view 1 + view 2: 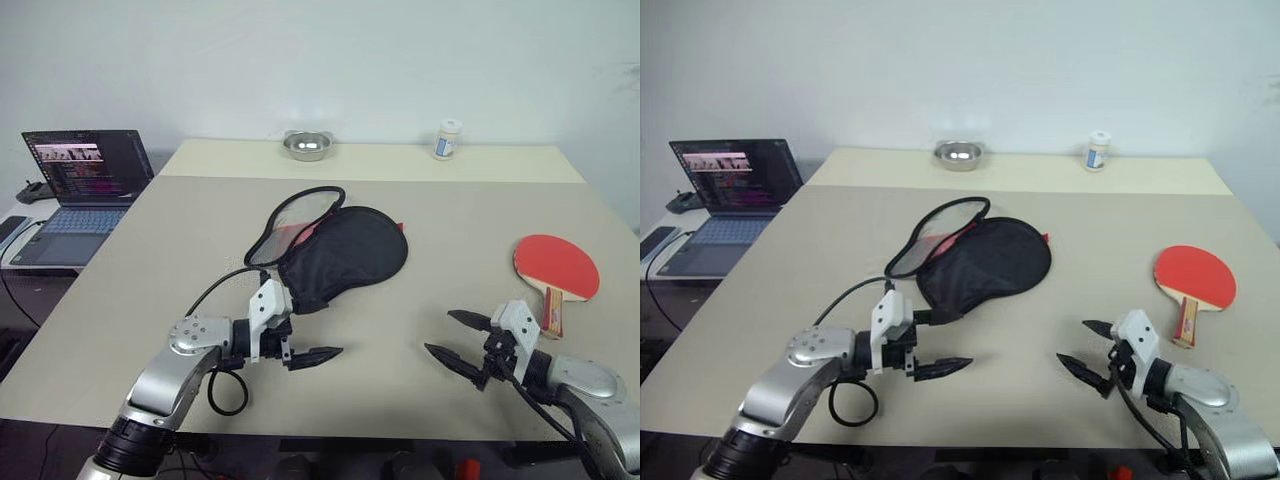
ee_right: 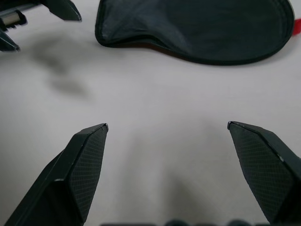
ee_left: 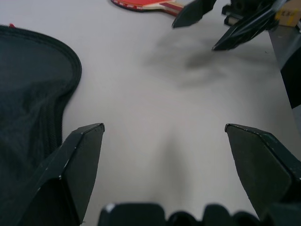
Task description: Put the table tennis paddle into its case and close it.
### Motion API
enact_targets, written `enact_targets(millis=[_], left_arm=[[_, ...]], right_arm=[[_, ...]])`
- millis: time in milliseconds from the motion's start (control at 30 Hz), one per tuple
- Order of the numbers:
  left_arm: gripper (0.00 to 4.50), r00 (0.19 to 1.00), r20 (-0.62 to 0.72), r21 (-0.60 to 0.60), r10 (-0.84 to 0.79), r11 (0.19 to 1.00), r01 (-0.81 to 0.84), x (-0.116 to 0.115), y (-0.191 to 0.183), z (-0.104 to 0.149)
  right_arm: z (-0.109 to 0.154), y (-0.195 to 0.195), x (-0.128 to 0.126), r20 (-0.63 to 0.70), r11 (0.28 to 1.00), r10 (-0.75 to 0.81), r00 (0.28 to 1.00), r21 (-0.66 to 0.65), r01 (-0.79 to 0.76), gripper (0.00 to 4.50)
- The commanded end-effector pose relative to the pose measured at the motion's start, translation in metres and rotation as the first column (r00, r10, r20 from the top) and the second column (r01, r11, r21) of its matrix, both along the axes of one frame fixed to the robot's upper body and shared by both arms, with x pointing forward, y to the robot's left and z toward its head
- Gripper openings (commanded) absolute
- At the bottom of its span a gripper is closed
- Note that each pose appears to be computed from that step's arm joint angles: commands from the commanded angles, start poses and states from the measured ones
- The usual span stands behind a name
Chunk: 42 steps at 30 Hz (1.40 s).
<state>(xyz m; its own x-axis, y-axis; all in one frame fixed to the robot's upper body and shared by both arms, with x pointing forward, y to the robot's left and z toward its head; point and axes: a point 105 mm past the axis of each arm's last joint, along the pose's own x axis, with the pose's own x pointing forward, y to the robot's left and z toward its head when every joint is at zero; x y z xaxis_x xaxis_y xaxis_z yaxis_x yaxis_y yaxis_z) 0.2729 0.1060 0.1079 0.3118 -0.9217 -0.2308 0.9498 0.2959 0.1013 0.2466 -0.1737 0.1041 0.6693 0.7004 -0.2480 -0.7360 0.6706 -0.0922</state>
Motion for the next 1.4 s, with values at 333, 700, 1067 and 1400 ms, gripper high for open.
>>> enact_targets(millis=[333,700,1067,1400], left_arm=[[4.50,1.000,-0.016,-0.026,0.016,1.000,-0.017,0.009,0.014,0.006],[4.50,0.955,-0.234,-0.041,0.182,0.980,-0.196,0.029,0.071,-0.009],[4.50,0.892,-0.302,0.075,0.336,0.941,-0.329,0.067,0.084,-0.033],[4.50,0.845,-0.354,-0.022,0.401,0.900,-0.436,0.104,0.060,-0.027]], right_arm=[[0.059,-0.006,0.005,0.153,0.999,-0.028,0.988,-0.011,0.030,4.48],[0.086,0.015,-0.003,0.131,0.997,0.071,0.989,-0.034,-0.067,4.48],[0.053,0.024,-0.029,0.061,0.989,0.122,0.991,-0.089,-0.116,4.48],[0.047,0.028,-0.029,0.075,0.991,0.102,0.992,-0.091,-0.095,4.48]])
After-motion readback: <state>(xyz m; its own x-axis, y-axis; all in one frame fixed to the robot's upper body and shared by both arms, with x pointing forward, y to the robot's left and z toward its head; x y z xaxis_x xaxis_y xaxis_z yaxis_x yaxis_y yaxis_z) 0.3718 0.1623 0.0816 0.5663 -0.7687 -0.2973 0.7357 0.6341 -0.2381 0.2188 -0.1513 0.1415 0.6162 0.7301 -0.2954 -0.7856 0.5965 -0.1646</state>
